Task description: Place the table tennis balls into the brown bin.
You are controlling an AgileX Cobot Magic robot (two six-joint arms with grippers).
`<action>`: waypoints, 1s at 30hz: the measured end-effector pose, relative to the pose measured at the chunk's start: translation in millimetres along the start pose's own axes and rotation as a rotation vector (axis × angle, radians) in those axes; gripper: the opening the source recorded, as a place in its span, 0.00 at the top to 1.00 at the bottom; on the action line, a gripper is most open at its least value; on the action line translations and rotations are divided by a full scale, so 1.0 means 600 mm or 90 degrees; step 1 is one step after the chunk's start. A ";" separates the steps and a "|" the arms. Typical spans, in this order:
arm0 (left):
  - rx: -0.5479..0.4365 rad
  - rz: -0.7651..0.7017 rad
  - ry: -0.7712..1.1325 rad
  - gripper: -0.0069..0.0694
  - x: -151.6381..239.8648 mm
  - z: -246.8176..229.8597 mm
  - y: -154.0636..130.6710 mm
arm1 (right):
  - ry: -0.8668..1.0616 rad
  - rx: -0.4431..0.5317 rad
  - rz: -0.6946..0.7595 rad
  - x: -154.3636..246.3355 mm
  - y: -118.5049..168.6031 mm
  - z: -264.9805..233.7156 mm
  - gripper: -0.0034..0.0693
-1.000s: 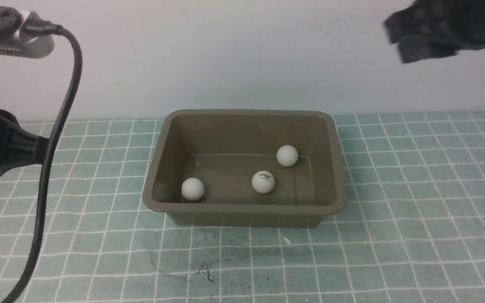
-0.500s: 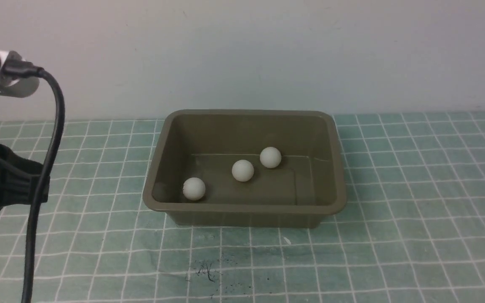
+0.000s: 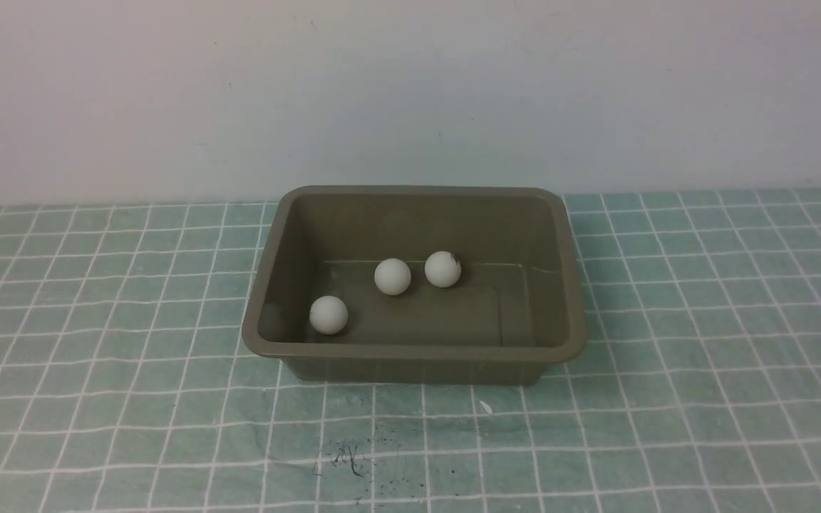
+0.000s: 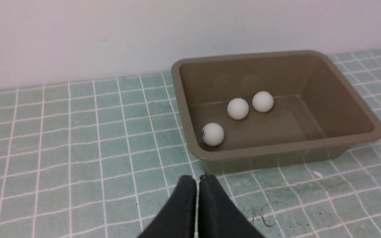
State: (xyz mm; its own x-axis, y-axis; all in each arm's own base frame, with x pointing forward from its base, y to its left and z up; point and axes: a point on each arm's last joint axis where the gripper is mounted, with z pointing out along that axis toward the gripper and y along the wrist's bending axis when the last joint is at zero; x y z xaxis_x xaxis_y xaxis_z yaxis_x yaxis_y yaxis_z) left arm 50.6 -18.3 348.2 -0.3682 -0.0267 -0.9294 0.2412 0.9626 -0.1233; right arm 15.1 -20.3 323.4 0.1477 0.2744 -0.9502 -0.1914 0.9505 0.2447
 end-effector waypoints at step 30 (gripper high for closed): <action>-0.152 0.031 -0.145 0.92 0.212 0.072 0.054 | 0.005 0.005 0.003 0.001 -0.001 0.000 0.97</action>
State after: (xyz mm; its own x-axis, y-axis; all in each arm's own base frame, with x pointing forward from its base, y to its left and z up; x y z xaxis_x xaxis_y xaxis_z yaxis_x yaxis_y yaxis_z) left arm 50.2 -2.1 211.1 -0.1450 -0.0130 -0.9893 0.0267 0.9995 -0.0171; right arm 15.4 -20.8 322.4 0.1394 0.2780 -0.9504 -0.1840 0.9503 0.2510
